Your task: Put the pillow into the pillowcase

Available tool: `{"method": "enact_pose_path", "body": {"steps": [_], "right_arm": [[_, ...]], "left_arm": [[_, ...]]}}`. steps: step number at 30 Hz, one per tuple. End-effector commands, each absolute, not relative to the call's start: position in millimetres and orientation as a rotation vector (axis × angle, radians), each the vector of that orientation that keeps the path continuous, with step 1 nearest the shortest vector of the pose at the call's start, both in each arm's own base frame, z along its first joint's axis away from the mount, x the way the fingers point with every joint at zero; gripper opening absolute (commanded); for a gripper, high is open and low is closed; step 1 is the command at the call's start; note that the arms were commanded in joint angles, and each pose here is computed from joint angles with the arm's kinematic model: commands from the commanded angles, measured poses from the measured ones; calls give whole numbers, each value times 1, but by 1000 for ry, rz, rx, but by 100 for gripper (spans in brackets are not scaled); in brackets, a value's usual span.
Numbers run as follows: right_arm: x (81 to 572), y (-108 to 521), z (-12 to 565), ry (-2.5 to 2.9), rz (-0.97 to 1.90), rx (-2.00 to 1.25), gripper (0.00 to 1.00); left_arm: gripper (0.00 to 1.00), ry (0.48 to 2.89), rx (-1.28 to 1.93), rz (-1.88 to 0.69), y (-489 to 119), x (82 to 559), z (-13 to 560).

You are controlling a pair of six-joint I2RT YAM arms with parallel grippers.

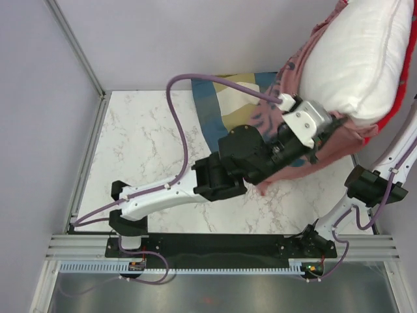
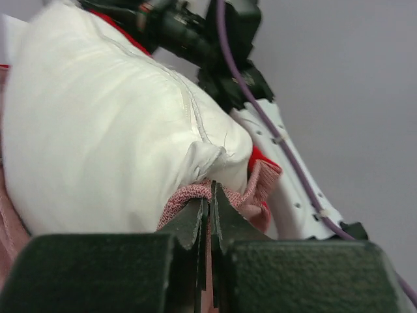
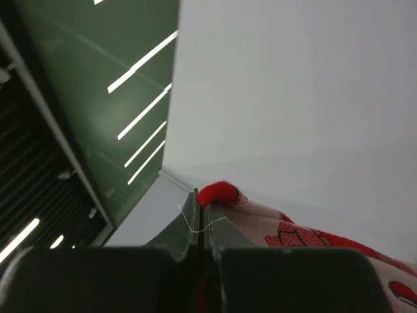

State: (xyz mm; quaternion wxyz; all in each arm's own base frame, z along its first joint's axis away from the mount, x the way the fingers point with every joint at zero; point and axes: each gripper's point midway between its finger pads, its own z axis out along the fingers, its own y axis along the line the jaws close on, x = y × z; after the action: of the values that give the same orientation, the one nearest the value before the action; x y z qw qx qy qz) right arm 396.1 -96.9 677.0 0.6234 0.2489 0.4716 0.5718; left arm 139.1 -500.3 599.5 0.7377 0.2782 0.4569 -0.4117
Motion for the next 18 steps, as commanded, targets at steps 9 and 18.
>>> {"method": "enact_pose_path", "body": {"steps": [9, 18], "right_arm": [[367, 76, 606, 1396, 1312, 188, 0], [384, 114, 506, 1596, 1222, 169, 0]], "left_arm": [[2, 1113, 455, -1120, -448, 112, 530], [22, 1430, 490, -1080, -366, 106, 373]]}}
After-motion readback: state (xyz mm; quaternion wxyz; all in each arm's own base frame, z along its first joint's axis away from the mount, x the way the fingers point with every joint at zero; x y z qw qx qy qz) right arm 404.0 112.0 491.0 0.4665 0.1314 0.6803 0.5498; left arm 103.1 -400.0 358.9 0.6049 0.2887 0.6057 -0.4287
